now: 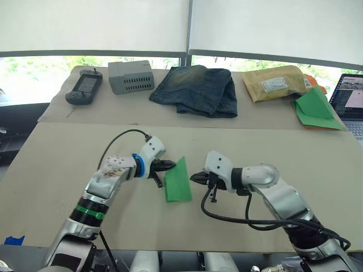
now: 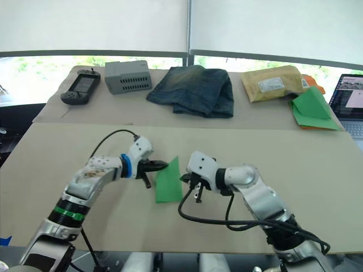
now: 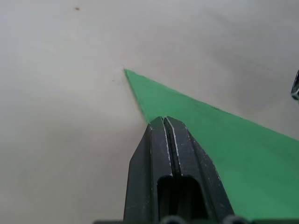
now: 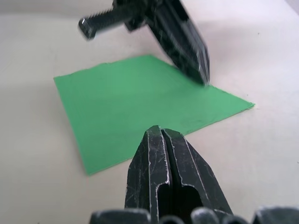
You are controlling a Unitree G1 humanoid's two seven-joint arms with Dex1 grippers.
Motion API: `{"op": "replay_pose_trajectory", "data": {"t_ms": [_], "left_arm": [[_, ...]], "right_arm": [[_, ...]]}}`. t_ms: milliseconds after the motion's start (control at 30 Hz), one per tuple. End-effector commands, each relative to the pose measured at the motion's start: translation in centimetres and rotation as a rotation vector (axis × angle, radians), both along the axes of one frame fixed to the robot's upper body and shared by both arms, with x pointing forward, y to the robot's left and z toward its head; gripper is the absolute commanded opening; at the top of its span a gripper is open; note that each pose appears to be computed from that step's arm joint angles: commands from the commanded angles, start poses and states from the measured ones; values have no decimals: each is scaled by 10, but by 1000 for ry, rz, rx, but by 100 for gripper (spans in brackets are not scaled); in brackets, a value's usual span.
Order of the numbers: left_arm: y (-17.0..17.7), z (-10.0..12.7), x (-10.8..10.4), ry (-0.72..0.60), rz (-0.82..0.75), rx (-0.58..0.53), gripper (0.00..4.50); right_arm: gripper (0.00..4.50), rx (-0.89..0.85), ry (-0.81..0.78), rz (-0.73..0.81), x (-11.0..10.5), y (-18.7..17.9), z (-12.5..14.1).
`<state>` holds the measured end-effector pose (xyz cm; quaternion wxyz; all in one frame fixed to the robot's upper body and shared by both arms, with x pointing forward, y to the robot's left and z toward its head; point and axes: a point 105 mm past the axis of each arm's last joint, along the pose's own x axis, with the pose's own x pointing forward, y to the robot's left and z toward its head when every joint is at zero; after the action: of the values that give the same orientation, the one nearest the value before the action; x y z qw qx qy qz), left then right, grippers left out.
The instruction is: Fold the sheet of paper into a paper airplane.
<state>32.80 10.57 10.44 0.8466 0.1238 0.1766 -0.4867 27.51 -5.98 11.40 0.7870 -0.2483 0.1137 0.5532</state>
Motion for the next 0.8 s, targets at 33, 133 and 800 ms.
{"op": "replay_pose_trajectory", "data": {"t_ms": [33,133,800], "left_arm": [[2,30,-11,-85,-86,-24,0],[16,36,-13,-57,-44,-34,54],[-15,11,-17,451,207,-199,319]], "right_arm": [[2,31,-19,25,-10,8,10],[0,20,-17,11,-10,7,6],[0,-47,-118,-91,10,-21,24]]}}
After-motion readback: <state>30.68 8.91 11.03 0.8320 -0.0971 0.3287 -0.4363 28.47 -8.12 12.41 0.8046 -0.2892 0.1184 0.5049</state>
